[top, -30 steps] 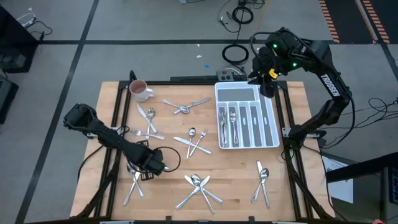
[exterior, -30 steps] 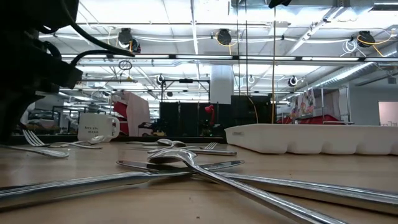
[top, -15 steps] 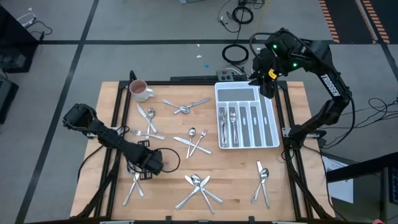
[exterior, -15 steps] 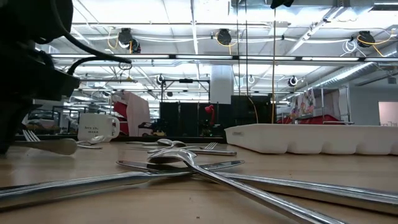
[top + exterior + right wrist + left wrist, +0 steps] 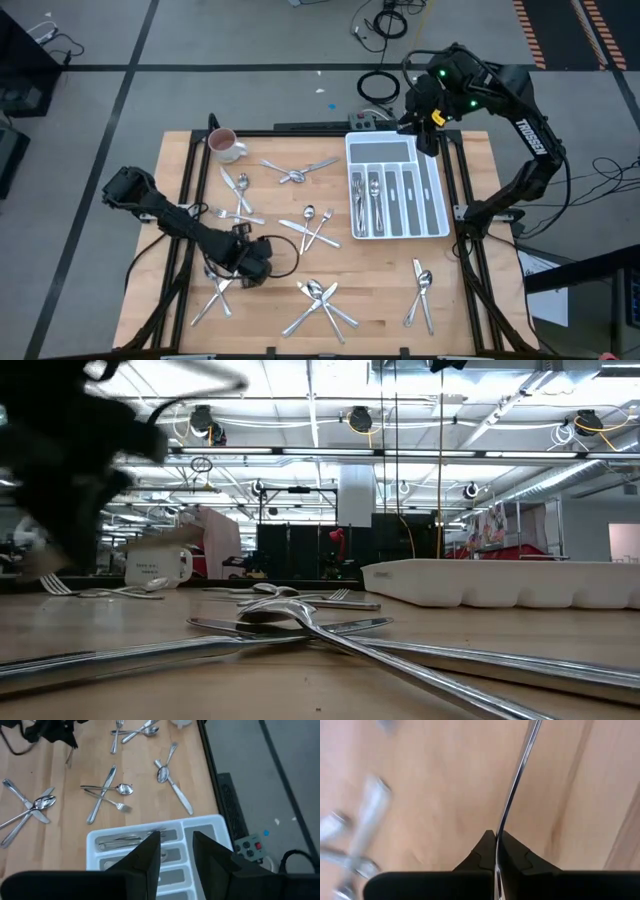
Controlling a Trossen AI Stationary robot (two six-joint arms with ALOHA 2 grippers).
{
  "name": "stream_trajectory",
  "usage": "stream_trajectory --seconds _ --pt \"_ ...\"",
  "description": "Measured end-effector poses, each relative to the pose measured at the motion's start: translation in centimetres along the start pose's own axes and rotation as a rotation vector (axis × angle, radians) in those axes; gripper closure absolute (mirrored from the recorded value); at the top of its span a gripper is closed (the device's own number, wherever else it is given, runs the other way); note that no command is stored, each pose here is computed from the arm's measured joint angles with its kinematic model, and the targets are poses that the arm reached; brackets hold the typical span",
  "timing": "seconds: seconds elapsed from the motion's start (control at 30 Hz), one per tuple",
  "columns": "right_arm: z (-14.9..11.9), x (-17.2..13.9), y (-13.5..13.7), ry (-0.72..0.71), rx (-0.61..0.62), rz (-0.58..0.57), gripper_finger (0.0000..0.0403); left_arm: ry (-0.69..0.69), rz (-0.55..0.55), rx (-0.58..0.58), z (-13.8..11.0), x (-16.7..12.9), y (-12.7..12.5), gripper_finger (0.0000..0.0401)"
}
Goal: Sort silverware
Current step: Put the silver fork into the silverware tray
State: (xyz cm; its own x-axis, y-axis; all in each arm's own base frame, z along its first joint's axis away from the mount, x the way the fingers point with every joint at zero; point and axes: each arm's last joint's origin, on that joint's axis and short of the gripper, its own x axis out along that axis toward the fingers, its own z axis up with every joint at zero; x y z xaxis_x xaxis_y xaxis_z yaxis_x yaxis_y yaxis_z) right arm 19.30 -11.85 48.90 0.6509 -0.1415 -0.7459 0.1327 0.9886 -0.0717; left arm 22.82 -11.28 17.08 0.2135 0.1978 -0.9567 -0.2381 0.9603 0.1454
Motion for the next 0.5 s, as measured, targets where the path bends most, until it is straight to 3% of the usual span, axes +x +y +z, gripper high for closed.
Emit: stream_trajectory --seconds 0.13,0.3,0.4,0.5 --pt "0.0 -0.2 -1.2 -0.061 0.014 0.003 0.0296 -0.218 0.157 -0.028 2.4 -2.1 0.9 0.0394" --pt "-0.9 0.3 -3.8 -0.162 0.172 0.153 0.0299 -0.471 0.320 0.069 5.4 -5.6 3.0 0.0394" --pt "-2.0 1.8 -5.4 -0.172 0.324 0.243 0.0303 -0.613 0.356 0.278 7.2 -8.1 3.5 0.0394" --pt "-3.0 4.6 -6.6 -0.157 0.500 0.330 0.0305 -0.761 0.414 0.566 8.7 -10.0 3.4 0.0394"
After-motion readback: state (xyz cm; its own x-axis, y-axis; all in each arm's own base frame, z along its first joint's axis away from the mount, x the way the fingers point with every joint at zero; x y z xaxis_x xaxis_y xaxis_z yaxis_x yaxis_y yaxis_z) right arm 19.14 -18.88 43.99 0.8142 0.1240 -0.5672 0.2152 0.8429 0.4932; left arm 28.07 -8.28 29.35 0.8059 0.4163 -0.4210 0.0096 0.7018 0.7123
